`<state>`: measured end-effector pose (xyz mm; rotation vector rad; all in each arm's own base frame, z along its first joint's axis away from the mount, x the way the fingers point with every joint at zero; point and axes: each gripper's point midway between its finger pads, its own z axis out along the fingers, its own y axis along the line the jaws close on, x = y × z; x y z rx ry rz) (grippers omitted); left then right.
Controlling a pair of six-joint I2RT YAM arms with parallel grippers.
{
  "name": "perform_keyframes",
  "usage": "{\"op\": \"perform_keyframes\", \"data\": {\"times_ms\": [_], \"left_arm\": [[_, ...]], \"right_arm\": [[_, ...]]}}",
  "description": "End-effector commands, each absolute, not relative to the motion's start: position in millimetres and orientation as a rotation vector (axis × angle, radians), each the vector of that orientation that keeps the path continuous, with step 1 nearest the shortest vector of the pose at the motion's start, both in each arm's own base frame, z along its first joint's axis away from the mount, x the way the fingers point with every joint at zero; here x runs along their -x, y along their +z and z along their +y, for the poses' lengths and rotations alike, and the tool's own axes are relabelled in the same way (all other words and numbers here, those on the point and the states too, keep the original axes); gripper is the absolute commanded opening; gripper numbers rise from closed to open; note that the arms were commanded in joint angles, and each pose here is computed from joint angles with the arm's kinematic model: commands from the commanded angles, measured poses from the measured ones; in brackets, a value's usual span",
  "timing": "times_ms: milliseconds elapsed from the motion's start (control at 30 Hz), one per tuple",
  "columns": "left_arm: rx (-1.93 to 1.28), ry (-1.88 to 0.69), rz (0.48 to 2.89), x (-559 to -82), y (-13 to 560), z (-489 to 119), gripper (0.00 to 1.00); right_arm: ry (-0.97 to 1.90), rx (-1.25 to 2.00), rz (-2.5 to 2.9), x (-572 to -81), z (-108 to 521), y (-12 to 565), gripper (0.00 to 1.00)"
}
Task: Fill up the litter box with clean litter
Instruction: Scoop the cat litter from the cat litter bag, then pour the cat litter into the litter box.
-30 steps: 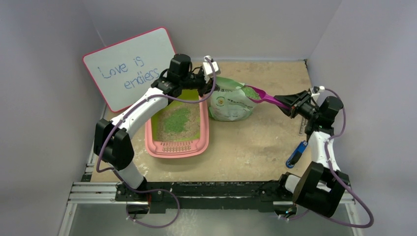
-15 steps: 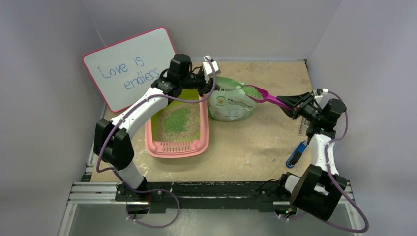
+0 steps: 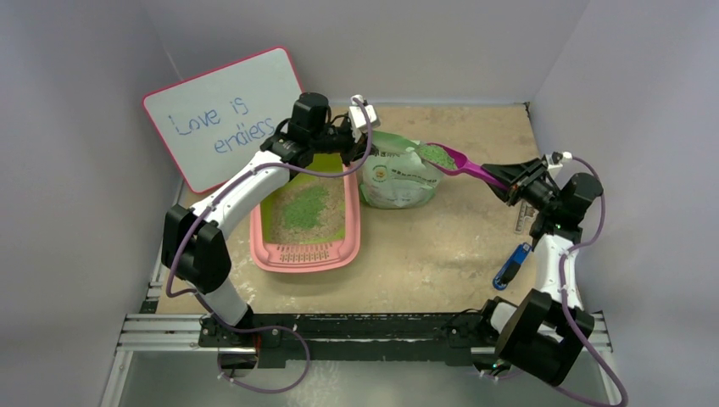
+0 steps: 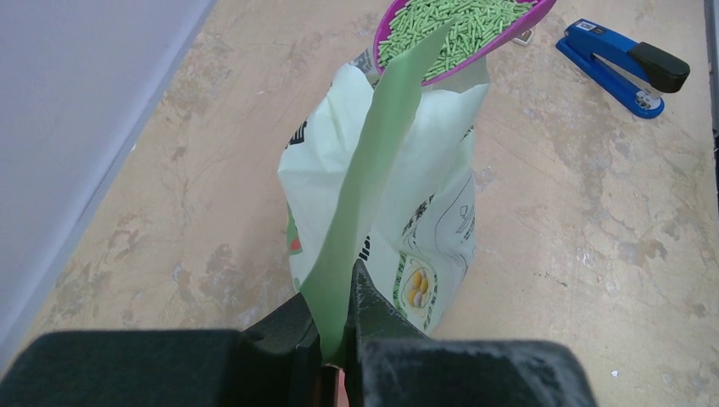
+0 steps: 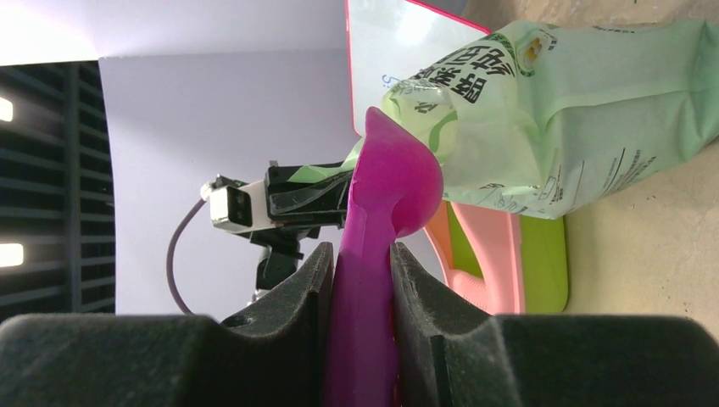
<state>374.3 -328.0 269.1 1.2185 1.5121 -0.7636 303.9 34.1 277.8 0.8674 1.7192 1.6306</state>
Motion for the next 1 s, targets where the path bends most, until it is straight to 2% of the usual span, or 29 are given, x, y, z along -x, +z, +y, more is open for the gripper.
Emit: {"op": "perform_keyframes", "data": {"times_ms": [0, 967], "left_arm": [[-1.189, -0.74, 1.366, -378, 312, -332, 0.0], [-1.151, -0.726, 1.376, -382, 317, -330, 0.0]], "right_arm": [[1.623, -0.778, 1.685, -298, 36, 296, 0.0], [1.619, -0.74, 1.656, -268, 48, 320, 0.0]]}}
